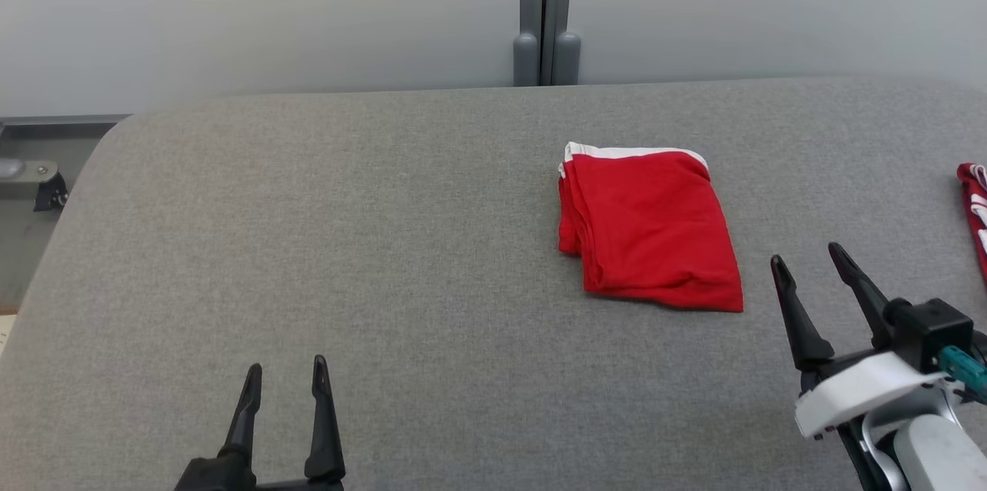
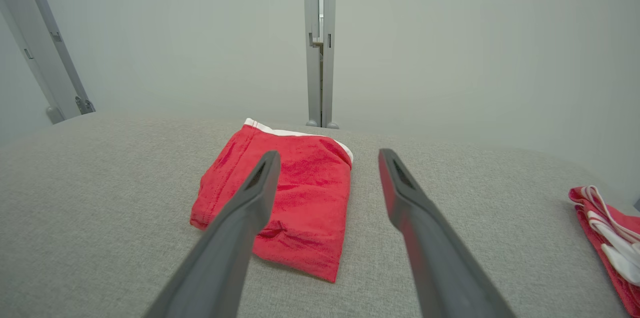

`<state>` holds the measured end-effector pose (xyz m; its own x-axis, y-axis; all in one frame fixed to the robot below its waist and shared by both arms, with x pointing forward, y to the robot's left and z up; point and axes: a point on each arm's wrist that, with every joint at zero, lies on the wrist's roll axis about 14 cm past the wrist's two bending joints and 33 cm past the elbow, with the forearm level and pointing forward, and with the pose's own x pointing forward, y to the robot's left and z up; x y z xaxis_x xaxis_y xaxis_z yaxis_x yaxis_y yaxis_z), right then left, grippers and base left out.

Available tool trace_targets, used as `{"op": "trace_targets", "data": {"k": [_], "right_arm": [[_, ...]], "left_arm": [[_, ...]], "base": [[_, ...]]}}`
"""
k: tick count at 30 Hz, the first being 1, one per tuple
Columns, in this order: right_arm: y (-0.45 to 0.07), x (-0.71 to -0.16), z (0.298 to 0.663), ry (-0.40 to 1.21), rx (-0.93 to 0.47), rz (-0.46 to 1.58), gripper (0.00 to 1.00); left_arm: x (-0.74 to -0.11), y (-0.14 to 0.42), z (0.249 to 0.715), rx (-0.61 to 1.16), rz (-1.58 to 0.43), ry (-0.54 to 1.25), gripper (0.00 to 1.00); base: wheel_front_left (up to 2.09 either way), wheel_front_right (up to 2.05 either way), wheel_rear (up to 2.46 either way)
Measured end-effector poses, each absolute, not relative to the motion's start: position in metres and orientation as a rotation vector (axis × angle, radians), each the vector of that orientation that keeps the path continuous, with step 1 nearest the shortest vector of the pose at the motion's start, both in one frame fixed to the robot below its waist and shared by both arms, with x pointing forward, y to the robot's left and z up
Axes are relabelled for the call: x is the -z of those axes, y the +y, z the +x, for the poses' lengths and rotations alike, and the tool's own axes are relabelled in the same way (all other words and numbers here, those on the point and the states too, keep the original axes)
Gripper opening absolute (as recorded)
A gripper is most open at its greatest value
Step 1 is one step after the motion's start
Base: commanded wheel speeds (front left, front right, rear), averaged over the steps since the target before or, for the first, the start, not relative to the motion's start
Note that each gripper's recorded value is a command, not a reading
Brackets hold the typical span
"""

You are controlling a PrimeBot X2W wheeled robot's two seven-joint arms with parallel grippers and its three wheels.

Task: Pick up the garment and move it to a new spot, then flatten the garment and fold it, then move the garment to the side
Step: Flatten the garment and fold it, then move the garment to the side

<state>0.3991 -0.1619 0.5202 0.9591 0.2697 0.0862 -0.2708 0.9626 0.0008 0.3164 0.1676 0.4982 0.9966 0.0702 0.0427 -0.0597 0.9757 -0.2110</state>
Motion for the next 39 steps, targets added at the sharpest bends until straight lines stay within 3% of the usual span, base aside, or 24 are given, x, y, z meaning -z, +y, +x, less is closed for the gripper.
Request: {"op": "trace_targets", "data": {"k": [11,27,32,39], "right_arm": [[-0.191,-0.512,0.366,-0.076,-0.167,0.017,1.0],[-0.188,-0.499,0.366,-0.043,-0.147,0.056,1.0],[-0.189,-0.503,0.379,-0.058,-0.113,0.153,1.0],[-0.185,-0.503,0.438,0.123,-0.13,0.212,1.0]], "left_arm": [[-0.494,0.161,0.303,-0.044,-0.221,-0.037,1.0],[-0.496,0.165,0.301,-0.06,-0.211,-0.043,1.0],[-0.492,0.163,0.303,-0.052,-0.212,-0.03,1.0],[-0.49,0.152,0.319,-0.021,-0.219,-0.016,1.0]], "base": [[0.0,0.0,0.0],[0.0,0.0,0.0],[0.0,0.0,0.0],[0.0,0.0,0.0]]}}
